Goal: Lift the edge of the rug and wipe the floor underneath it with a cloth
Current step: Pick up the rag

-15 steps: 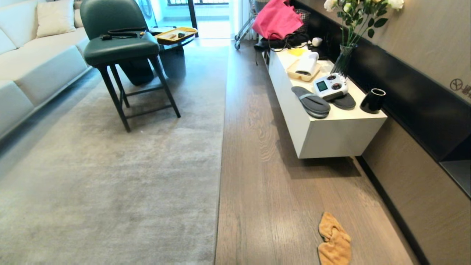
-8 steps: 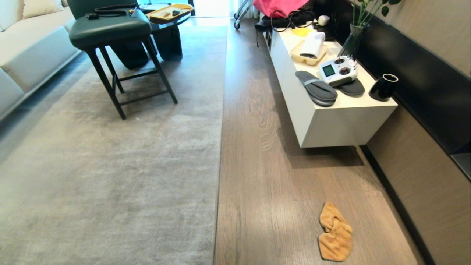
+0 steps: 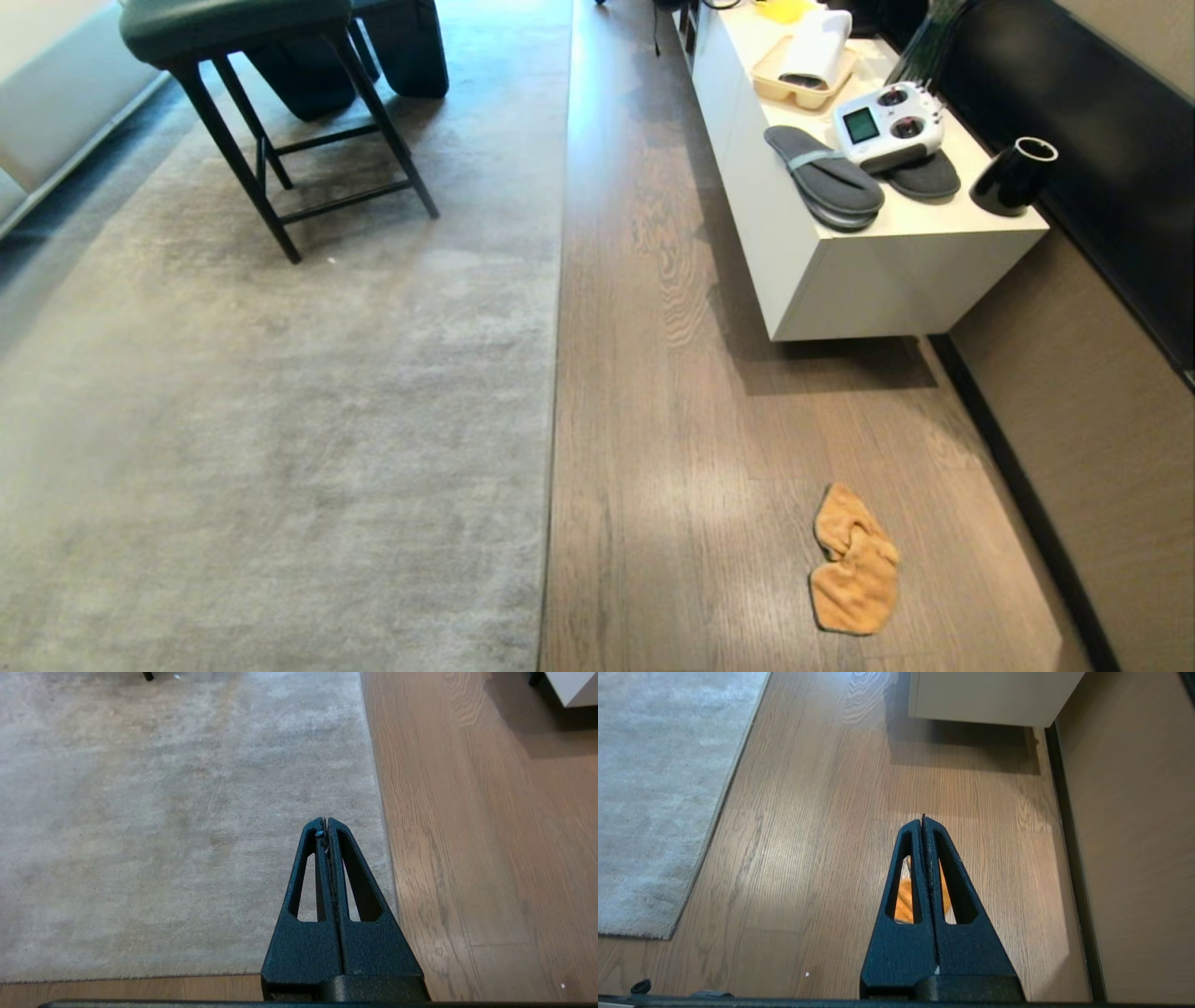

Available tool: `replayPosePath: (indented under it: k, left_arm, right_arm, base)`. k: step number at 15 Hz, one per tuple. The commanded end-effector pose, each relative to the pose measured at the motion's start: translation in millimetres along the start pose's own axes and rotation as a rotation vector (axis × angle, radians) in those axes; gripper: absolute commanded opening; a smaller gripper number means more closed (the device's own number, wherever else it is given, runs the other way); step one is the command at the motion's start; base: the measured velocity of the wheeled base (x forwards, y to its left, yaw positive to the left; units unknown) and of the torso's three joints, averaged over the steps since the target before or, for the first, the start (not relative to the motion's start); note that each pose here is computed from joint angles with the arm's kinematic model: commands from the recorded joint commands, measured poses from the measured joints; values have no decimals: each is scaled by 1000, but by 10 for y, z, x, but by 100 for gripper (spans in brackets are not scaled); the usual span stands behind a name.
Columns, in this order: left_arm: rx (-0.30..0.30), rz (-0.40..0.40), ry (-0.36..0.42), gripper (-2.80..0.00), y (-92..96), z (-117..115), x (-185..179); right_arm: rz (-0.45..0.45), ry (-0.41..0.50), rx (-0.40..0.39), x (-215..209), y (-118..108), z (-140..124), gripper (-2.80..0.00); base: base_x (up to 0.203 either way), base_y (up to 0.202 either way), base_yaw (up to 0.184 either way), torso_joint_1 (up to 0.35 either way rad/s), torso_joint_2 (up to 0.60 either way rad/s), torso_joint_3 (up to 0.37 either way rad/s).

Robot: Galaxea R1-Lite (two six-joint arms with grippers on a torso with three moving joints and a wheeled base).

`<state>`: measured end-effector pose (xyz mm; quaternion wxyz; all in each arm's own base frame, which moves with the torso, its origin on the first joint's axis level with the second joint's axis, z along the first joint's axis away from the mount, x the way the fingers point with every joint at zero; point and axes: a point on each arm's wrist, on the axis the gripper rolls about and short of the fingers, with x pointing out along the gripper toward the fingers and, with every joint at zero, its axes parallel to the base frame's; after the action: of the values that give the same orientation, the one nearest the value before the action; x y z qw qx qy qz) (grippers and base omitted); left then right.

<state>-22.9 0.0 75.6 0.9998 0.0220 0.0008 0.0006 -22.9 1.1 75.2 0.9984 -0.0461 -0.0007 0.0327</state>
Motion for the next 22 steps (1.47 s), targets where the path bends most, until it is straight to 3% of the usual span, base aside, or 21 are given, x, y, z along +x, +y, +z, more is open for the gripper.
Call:
replayPosePath:
  k: [1,22]
  left_arm:
    - [0,0,0,-280,0,0,0]
    - [2,0,0,-280,0,0,0]
  right_arm:
    - [2,1,-1,1,0,0,-280]
    - [1,1,-1,1,0,0,-280]
  base:
    - [0,0,0,3,2,-202]
    - [0,0,0,4,3,-199]
